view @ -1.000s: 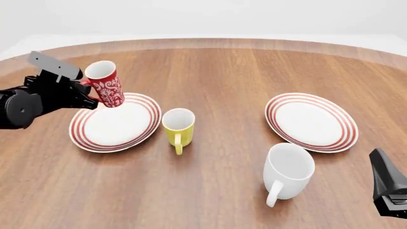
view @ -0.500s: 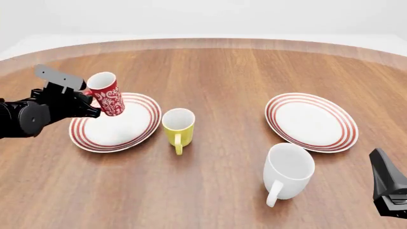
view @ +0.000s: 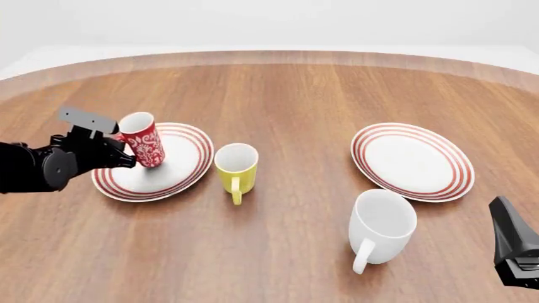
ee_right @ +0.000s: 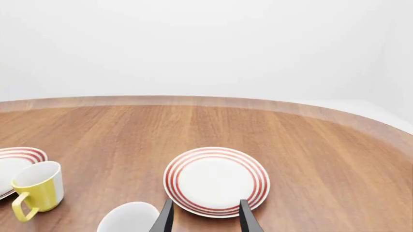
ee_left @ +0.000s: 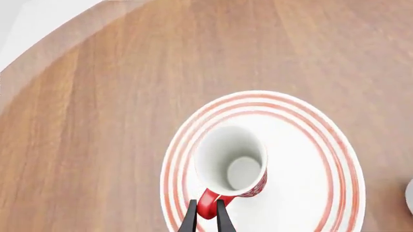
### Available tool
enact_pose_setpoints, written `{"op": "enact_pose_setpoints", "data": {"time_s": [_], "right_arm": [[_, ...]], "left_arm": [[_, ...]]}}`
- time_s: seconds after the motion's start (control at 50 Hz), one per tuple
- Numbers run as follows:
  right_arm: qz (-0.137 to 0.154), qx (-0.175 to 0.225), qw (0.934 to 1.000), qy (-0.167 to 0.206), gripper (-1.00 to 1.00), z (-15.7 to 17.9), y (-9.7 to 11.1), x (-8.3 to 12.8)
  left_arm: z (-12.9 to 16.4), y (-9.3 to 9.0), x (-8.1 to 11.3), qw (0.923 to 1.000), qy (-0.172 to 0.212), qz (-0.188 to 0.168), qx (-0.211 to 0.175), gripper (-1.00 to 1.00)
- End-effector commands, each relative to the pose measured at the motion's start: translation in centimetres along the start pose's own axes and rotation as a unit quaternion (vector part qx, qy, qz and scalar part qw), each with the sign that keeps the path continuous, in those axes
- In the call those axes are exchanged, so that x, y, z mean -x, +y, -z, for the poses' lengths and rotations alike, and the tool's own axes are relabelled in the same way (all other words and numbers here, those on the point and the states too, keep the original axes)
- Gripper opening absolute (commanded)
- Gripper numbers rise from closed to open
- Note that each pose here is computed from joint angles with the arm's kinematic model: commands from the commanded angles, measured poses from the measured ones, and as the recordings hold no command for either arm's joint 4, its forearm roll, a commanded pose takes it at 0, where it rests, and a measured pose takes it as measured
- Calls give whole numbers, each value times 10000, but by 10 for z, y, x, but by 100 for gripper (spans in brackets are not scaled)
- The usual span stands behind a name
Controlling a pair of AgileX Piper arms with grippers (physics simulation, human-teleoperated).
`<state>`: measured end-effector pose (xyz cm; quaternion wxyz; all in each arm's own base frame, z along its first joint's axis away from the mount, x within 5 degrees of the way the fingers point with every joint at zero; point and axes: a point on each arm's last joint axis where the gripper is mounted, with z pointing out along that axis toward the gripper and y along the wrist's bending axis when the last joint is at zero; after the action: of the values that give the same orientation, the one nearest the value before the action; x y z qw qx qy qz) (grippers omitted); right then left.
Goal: Put the red mug on the left plate.
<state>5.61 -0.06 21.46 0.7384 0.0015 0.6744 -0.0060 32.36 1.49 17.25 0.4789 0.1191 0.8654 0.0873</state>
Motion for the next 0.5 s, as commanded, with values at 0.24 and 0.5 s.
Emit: {"op": "enact_pose_setpoints", "data": {"time_s": [0.24,0.5], "right_arm": [[-5,6,10000,3,100,0,0,0],[-5,6,10000,2,100,0,0,0]], "left_arm": [[-1,-19,-16,9996,110,-121,-211,-100],[24,-23,-18,9993,130,-185,-281,100]]}}
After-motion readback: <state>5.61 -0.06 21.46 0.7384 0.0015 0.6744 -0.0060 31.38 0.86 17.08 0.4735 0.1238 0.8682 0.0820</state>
